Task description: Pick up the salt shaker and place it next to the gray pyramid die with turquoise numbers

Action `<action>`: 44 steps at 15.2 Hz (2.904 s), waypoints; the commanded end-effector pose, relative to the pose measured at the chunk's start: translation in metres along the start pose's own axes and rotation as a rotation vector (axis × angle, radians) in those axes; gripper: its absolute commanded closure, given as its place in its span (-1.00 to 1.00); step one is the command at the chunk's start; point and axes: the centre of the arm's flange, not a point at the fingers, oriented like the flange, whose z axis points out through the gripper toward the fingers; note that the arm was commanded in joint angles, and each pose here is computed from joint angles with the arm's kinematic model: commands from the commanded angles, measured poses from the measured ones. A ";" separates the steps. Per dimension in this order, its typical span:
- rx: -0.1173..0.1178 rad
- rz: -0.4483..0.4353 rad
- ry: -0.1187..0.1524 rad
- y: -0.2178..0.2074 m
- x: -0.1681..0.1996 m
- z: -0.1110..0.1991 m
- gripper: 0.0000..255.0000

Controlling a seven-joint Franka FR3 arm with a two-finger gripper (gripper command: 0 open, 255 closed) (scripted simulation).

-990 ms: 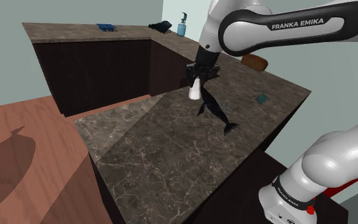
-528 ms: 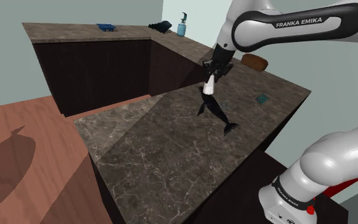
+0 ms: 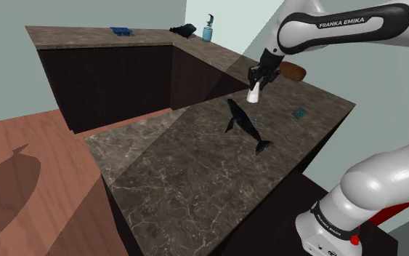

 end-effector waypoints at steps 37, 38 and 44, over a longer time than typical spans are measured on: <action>0.000 -0.001 0.000 0.316 0.111 0.102 1.00; 0.000 -0.001 0.000 0.316 0.110 0.107 1.00; 0.000 -0.001 0.000 0.315 0.103 0.138 1.00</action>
